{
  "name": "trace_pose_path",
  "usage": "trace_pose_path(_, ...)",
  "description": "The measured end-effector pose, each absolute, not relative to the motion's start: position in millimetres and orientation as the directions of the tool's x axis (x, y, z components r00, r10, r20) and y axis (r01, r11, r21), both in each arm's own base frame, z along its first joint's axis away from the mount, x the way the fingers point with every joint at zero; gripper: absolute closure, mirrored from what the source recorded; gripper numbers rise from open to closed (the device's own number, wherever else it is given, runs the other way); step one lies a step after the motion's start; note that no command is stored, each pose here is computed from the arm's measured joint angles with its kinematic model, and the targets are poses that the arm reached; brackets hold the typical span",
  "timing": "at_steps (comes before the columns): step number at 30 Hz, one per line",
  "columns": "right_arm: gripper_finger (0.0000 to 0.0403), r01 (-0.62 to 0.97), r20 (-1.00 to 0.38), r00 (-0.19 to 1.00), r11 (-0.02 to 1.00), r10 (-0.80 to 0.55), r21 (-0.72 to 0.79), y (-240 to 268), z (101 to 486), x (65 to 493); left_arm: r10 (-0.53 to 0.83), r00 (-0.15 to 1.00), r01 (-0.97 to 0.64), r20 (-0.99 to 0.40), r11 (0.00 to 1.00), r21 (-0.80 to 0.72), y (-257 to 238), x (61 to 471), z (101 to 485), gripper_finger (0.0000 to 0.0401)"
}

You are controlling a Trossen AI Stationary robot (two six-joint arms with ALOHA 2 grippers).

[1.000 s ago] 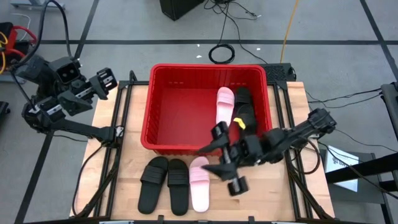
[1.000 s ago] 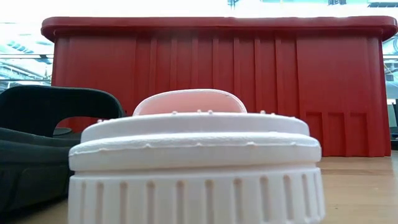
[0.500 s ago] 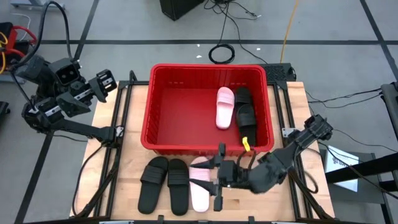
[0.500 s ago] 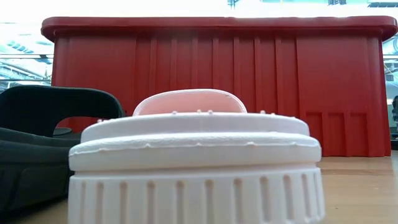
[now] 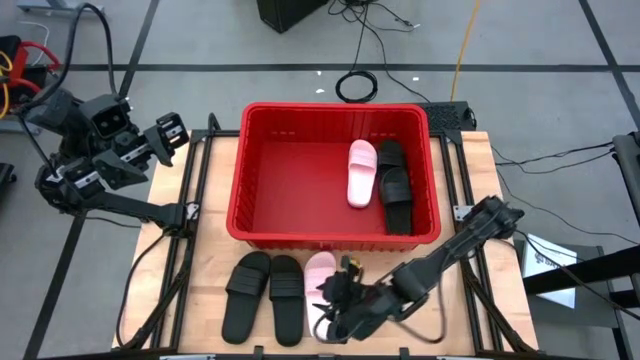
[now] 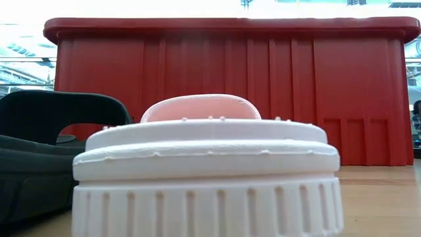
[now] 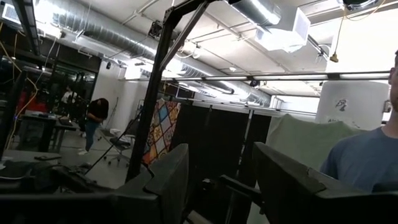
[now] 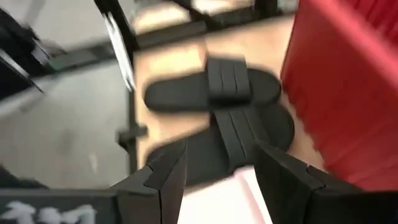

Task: Pick and place slides into bin
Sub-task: Put the pink slide into the red bin

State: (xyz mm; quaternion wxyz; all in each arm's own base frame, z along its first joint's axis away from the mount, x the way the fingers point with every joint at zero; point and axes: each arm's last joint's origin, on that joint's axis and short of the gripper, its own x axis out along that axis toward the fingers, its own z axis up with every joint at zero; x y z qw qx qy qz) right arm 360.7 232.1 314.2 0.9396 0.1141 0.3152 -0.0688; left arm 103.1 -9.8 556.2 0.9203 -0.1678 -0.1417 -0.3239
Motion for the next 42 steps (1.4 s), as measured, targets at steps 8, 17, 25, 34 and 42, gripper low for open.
trace_pose_path(8,0.0232,0.25,-0.748,0.635,0.967,-0.193,-0.038,237.2,250.4,371.9,-0.548,0.756,0.639,0.357,0.736,-0.224,-9.7,104.3,554.8,0.0215)
trace_pose_path(17,0.0232,0.267,-0.81,0.52,0.952,-0.271,-0.148,233.5,204.8,382.6,-0.555,0.753,0.644,0.354,0.732,-0.223,-9.9,104.3,554.6,0.0215)
trace_pose_path(25,0.0232,0.329,-0.853,0.405,0.923,-0.329,-0.2,220.1,177.5,388.3,-0.556,0.753,0.64,0.353,0.744,-0.193,-9.9,104.5,554.5,0.0215)
trace_pose_path(34,0.0245,0.439,-0.858,0.352,0.876,-0.373,-0.201,200.4,167.2,397.9,-0.555,0.753,0.635,0.353,0.754,-0.169,-9.9,104.5,554.5,0.0215)
trace_pose_path(42,0.0359,0.457,-0.869,0.367,0.878,-0.332,-0.143,197.0,166.9,404.1,-0.555,0.755,0.632,0.349,0.757,-0.164,-9.9,104.7,554.1,0.0215)
